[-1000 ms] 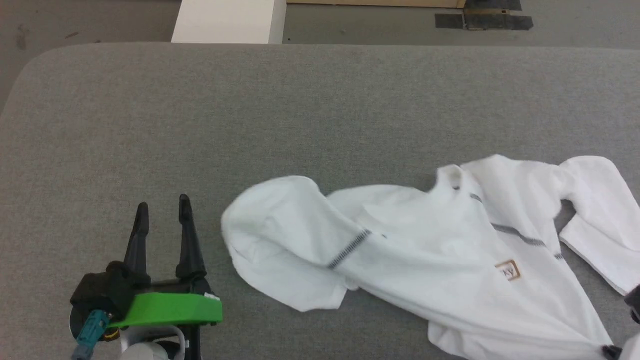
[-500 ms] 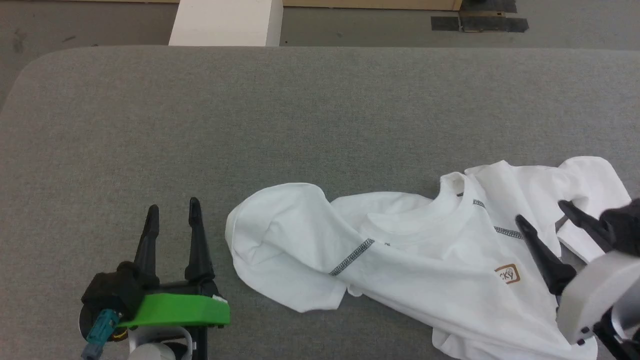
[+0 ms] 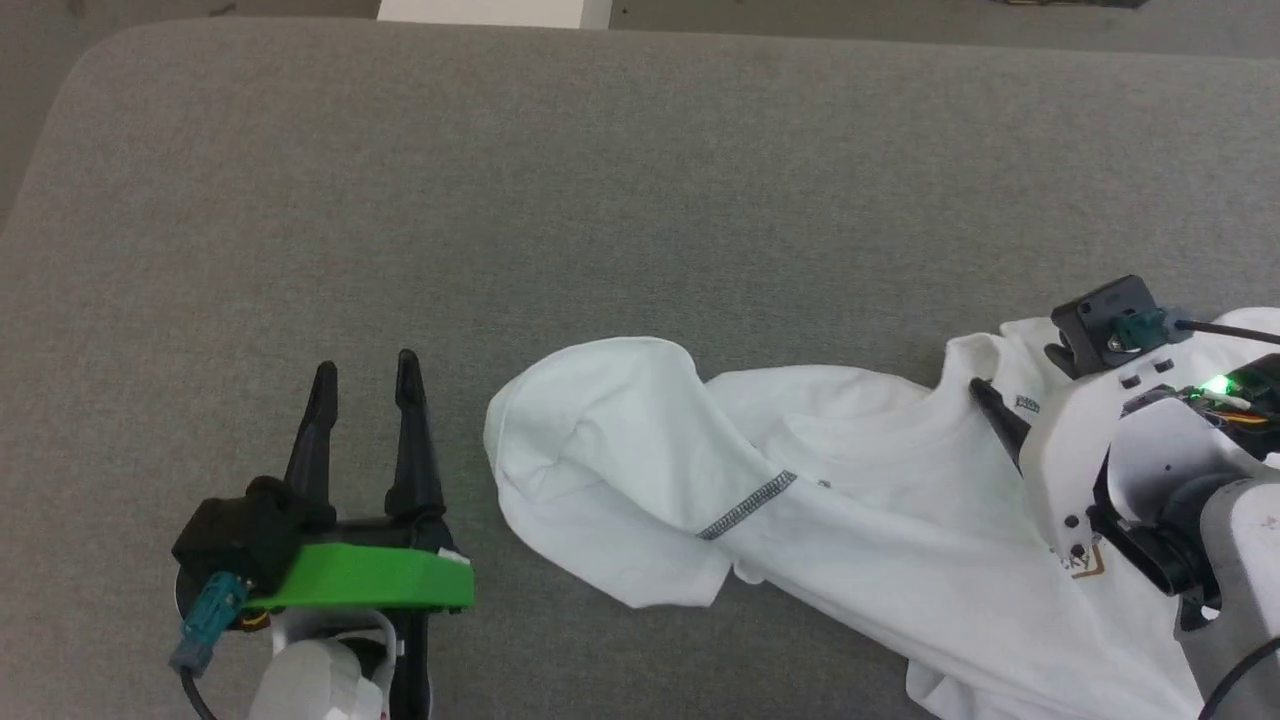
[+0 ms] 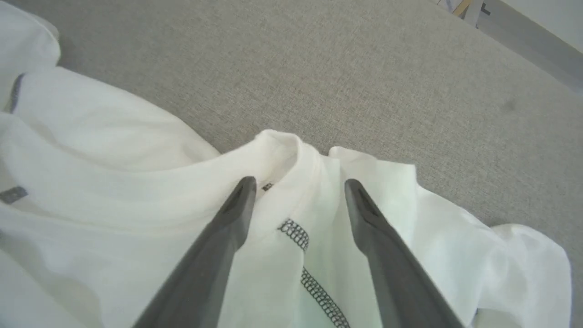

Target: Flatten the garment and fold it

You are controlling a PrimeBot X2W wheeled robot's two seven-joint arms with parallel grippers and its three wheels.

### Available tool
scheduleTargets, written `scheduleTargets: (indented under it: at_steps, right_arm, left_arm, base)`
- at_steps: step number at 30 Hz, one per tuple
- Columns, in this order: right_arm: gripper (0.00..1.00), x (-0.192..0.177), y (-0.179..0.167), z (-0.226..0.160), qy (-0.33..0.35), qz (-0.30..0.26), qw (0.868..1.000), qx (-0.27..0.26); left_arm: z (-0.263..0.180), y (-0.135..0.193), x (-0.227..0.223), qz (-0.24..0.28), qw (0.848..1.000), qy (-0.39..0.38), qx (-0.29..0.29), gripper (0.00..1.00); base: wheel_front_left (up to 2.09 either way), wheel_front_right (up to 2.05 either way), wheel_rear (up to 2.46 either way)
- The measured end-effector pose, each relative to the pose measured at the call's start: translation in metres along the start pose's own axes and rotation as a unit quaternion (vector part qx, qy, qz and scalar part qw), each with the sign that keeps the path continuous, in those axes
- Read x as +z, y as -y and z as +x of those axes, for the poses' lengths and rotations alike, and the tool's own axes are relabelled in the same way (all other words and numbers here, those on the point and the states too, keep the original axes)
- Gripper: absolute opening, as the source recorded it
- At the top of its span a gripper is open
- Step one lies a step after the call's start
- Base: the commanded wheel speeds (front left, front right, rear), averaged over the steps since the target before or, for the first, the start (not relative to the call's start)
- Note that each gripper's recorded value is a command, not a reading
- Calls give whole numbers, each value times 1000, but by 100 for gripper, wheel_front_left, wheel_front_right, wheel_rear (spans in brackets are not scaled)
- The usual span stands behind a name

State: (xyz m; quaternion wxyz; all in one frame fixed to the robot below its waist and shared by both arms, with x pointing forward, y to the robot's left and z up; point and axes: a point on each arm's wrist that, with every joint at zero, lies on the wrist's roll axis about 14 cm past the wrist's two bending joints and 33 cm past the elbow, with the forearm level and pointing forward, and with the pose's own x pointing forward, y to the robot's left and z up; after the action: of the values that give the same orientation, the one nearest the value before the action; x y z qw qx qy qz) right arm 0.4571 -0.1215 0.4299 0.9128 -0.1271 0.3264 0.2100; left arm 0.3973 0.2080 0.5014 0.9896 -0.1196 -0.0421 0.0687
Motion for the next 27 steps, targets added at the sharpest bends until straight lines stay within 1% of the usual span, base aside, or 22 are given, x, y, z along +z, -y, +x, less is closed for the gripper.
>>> scheduleTargets:
  at_steps: [1, 2, 3, 5, 8, 12, 15, 18, 21, 23, 25, 27]
  right_arm:
    - [86, -4, -1, 5, -10, -1, 1000, 3]
    - [9, -7, -2, 11, -19, 0, 1000, 6]
    - [0, -10, -3, 16, -27, -3, 1000, 9]
    - [0, -14, -6, 24, -40, -6, 999, 15]
    - [0, -5, -9, 33, -29, -14, 999, 21]
    - [0, 25, -4, 36, 11, -28, 999, 17]
    - [0, 60, 9, 30, 60, -45, 997, -1]
    - [0, 99, 30, 25, 110, -70, 991, -31]
    - [0, 140, 47, 21, 165, -84, 981, -62]
    - [0, 165, 60, 21, 199, -96, 971, -87]
    - [0, 178, 75, 26, 217, -102, 965, -111]
    - [0, 185, 87, 38, 227, -105, 960, -129]
  left_arm:
    - [0, -2, -1, 1, 1000, -1, 3, 100]
    - [0, -5, -2, 3, 1000, -3, 6, 100]
    - [0, -8, -3, 4, 1000, -4, 10, 100]
    - [-2, -14, -4, 6, 1000, -8, 20, 100]
    - [-4, -23, -6, 10, 999, -12, 34, 100]
    - [-6, -30, -6, 13, 999, -14, 44, 100]
    - [-6, -28, -6, 8, 999, -13, 43, 100]
    - [-4, -23, -7, 4, 999, -14, 39, 100]
    - [2, -20, -7, 3, 999, -11, 35, 100]
    - [8, -19, -8, 3, 999, -11, 33, 100]
    - [11, -17, -12, -2, 999, -15, 31, 100]
    - [14, -16, -16, -7, 999, -20, 31, 100]
  base:
    - [0, 0, 0]
    - [0, 0, 0]
    - [0, 0, 0]
    - [0, 0, 0]
    - [0, 0, 0]
    - [0, 0, 0]
    - [0, 0, 0]
    - [0, 0, 0]
    - [0, 0, 0]
    - [0, 0, 0]
    - [0, 0, 0]
    - [0, 0, 0]
